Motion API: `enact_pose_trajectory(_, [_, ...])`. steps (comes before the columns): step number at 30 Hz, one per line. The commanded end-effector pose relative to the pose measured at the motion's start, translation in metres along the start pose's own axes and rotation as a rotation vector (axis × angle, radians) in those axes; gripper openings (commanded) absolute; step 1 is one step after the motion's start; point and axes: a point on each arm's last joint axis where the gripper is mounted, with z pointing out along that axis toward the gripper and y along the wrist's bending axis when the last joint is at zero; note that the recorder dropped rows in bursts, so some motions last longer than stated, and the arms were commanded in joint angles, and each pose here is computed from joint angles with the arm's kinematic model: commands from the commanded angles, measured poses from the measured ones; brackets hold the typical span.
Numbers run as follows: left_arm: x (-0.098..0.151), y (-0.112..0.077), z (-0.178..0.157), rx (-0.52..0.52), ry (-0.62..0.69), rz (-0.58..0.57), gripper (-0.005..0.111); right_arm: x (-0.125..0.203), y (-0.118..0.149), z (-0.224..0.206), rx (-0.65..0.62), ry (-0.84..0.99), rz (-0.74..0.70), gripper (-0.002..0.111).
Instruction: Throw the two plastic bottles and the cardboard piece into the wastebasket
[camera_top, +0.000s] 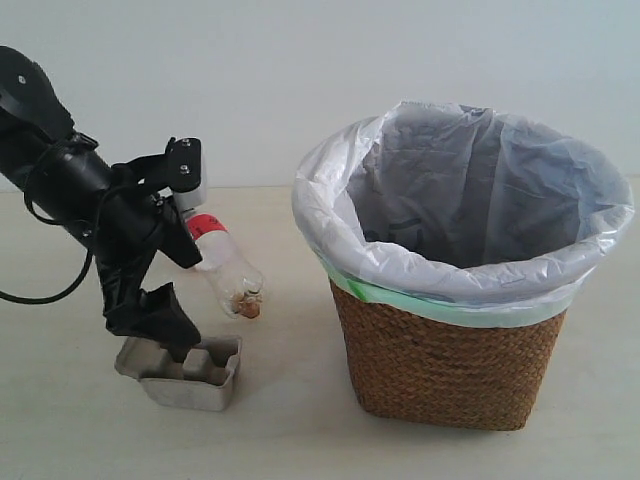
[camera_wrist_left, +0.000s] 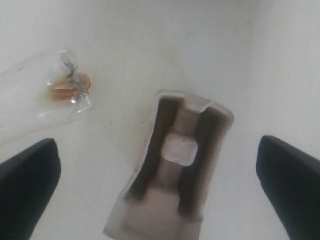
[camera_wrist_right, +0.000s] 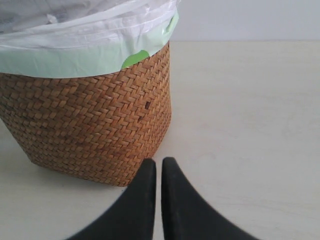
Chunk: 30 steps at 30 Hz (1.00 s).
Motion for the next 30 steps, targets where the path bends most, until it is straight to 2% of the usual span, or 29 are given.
enact_pose_trajectory(1, [0.003, -0.003, 0.004, 0.043, 0.025, 0.026, 0.105, 0.000, 0.000, 0.000, 0.004, -0.009, -0.006, 0.000])
enact_pose_trajectory(5, [0.011, -0.002, 0.018, 0.095, 0.069, 0.038, 0.102, 0.000, 0.000, 0.000, 0.004, -0.009, -0.006, 0.000])
enact_pose_trajectory(10, [0.014, -0.002, 0.026, 0.134, 0.077, 0.041, 0.067, 0.000, 0.000, 0.000, 0.004, -0.009, -0.006, 0.000])
enact_pose_trajectory(19, [0.020, -0.005, 0.032, 0.194, 0.121, 0.050, 0.070, 0.000, 0.000, 0.000, 0.004, -0.009, -0.006, 0.000])
enact_pose_trajectory(26, [0.021, -0.005, 0.043, 0.230, 0.093, -0.031, 0.070, 0.000, 0.000, 0.000, 0.004, -0.009, -0.006, 0.000])
enact_pose_trajectory(28, [0.022, -0.006, 0.044, 0.238, 0.108, -0.091, 0.069, 0.000, 0.000, 0.000, 0.004, -0.009, -0.006, 0.000])
enact_pose_trajectory(30, [0.025, -0.005, 0.044, 0.228, 0.142, -0.067, 0.068, 0.000, 0.000, 0.000, 0.004, -0.009, -0.006, 0.000])
